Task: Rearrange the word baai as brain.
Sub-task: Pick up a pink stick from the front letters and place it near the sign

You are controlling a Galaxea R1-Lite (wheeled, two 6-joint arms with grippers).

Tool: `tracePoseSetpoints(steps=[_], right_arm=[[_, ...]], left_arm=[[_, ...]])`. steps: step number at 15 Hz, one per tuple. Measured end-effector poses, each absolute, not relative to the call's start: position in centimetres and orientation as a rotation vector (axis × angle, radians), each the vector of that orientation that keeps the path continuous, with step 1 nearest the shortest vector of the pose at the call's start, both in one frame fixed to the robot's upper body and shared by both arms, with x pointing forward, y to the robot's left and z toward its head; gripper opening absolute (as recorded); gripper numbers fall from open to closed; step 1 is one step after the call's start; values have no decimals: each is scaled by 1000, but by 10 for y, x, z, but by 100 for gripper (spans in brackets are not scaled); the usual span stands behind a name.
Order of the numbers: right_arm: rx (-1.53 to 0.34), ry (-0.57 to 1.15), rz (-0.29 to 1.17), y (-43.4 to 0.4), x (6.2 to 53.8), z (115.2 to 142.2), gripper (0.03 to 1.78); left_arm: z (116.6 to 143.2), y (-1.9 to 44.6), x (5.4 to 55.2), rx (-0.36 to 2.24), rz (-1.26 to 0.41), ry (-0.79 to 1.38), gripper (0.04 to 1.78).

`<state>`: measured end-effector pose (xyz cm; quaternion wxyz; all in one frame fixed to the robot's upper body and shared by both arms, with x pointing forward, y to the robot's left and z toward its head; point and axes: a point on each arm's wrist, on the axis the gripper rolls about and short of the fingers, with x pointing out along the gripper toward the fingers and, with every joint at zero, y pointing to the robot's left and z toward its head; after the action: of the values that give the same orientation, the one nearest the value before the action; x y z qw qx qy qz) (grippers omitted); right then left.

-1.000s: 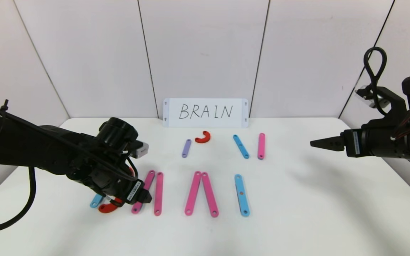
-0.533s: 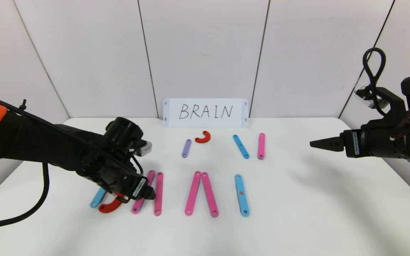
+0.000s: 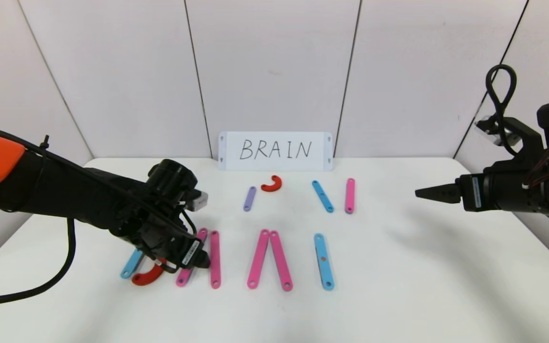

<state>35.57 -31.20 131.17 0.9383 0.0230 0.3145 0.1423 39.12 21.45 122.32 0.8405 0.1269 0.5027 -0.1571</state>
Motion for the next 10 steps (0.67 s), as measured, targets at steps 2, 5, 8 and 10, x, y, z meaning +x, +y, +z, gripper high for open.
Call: tracePoseSetpoints(steps=[2, 5, 8, 10], right_arm=[[47, 641, 291, -312, 356, 1312, 174], [45, 642, 292, -312, 356, 1312, 174], [46, 645, 294, -312, 355, 1311, 174], [46, 646, 294, -312, 355, 1311, 174]], left_arm=[[1221, 214, 392, 270, -332, 1068, 136], [1221, 213, 394, 269, -334, 1065, 83], [1220, 212, 395, 268, -338, 1066, 37], [1220, 211, 396, 266, -340, 1064, 30]])
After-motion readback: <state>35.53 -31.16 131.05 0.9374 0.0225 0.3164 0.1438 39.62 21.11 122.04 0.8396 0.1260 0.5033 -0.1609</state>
